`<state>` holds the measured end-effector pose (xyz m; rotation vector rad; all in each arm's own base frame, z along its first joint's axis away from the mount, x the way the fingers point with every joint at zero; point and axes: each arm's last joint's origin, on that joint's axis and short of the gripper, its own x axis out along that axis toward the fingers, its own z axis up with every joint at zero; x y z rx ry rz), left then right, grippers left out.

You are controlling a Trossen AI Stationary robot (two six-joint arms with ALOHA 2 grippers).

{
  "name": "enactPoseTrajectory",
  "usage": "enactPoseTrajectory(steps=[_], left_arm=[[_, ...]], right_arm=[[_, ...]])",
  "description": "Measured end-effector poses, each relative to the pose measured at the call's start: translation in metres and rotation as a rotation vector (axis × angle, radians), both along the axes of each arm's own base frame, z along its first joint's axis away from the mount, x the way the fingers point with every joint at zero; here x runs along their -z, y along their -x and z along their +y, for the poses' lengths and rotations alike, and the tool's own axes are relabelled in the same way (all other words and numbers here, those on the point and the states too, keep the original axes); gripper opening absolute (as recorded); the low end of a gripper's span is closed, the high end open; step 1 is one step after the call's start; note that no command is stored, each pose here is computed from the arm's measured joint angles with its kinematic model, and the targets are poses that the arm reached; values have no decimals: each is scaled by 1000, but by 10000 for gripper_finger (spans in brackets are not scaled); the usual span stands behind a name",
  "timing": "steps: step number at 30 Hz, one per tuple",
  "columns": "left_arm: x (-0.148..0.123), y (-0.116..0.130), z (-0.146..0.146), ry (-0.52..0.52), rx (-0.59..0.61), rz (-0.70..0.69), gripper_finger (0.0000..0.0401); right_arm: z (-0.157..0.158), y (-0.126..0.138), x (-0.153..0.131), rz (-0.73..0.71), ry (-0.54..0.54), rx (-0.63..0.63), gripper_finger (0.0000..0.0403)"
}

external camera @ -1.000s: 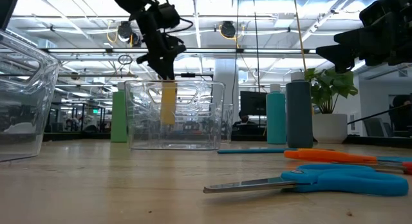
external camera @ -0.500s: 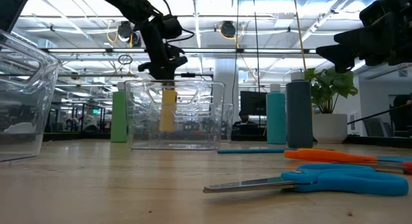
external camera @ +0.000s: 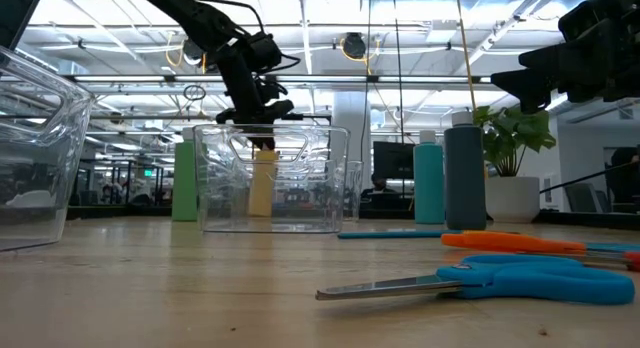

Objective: Pick & Place Paint Supplies
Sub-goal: Put the yellow paint bottle into the top transparent bin

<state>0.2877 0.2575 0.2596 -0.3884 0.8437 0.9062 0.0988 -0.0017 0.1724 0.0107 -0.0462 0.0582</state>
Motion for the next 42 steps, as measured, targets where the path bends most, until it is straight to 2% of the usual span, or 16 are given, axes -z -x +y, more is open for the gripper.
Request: enactPoseTrajectory(steps=[3, 9, 15, 21, 28, 32, 38, 42], left_arm=[[1, -1, -1, -3, -3, 11, 103], [4, 2, -5, -6, -40, 79, 155], [5, -1, -12, 4, -13, 114, 179], [-5, -1, -23, -19, 27, 117, 182], [-46, 12, -40, -99, 40, 23, 183], [-60, 19, -45, -137, 25, -1, 184], [-61, 23, -48, -114, 34, 8, 184], [-60, 18, -52, -79, 82, -22, 190]], right_arm=[[0, 0, 0, 1, 0, 0, 251], [0, 0, 0, 1, 0, 0, 251], [0, 0, 0, 1, 0, 1, 251], [0, 0, 0, 1, 0, 0, 251], [0, 0, 0, 1, 0, 0, 251], [0, 0, 0, 0, 0, 1, 251], [0, 0, 0, 1, 0, 0, 251], [0, 0, 0, 1, 0, 1, 251]])
